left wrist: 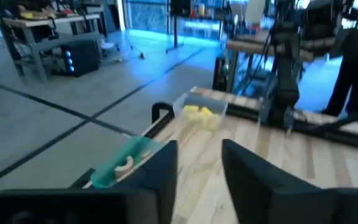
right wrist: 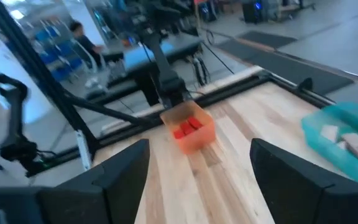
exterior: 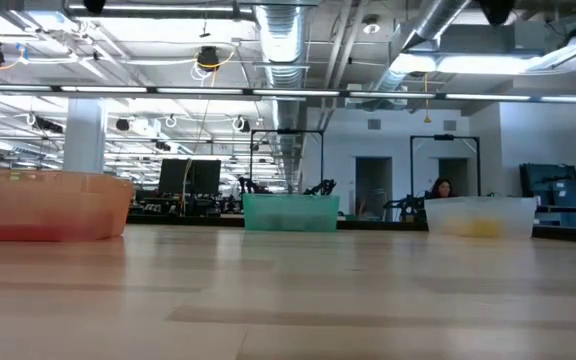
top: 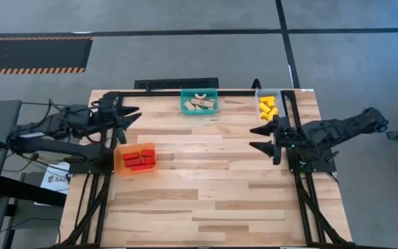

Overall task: Sort & place blocks by color
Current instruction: Return to Home Position

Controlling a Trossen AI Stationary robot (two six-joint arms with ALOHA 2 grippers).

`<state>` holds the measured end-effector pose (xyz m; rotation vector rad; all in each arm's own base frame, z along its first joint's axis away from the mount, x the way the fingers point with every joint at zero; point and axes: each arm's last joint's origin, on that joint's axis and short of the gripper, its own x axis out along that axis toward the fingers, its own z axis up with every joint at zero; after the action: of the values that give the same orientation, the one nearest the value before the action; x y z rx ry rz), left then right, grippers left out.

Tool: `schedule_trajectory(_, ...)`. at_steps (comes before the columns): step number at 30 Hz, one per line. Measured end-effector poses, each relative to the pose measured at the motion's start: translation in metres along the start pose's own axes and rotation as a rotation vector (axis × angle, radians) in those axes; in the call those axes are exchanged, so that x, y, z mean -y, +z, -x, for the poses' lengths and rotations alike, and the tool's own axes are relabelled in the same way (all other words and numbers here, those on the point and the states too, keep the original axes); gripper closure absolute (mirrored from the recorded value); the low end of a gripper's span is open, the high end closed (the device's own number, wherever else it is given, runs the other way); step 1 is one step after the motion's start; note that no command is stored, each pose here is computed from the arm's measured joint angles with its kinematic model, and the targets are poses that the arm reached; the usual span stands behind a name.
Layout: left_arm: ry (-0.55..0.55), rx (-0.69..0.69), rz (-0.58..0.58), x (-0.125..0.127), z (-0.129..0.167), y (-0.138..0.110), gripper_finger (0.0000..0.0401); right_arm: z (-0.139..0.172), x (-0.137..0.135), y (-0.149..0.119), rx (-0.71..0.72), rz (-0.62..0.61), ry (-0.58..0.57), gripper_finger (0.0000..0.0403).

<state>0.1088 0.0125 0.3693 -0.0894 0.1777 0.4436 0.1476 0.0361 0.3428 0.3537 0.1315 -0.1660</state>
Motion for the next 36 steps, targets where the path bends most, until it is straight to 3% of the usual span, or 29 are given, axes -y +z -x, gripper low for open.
schedule_trajectory(9, -0.005, 0.097, 0.089, -0.011, 0.005, -0.059, 0.0395, 0.013, 0.03, -0.048, 0.161, -0.081, 0.068, 0.0156)
schedule_trajectory(13, 0.017, 0.149, 0.172, -0.018, 0.013, -0.078, 0.0396, 0.02, 0.041, -0.061, 0.174, -0.087, 0.064, 0.023)
schedule_trajectory(18, -0.02, 0.213, 0.263, -0.023, 0.018, -0.103, 0.04, 0.025, 0.05, -0.072, 0.208, -0.095, 0.067, 0.0362)
schedule_trajectory(20, -0.028, 0.243, 0.279, -0.024, 0.017, -0.113, 0.04, 0.023, 0.054, -0.08, 0.202, -0.088, 0.055, 0.039)
schedule_trajectory(25, -0.032, 0.299, 0.313, -0.025, 0.013, -0.13, 0.04, 0.018, 0.063, -0.099, 0.222, -0.104, 0.036, 0.0391)
schedule_trajectory(36, -0.002, 0.204, 0.315, -0.025, 0.007, -0.145, 0.04, 0.028, 0.082, -0.129, 0.277, -0.122, 0.052, 0.0399)
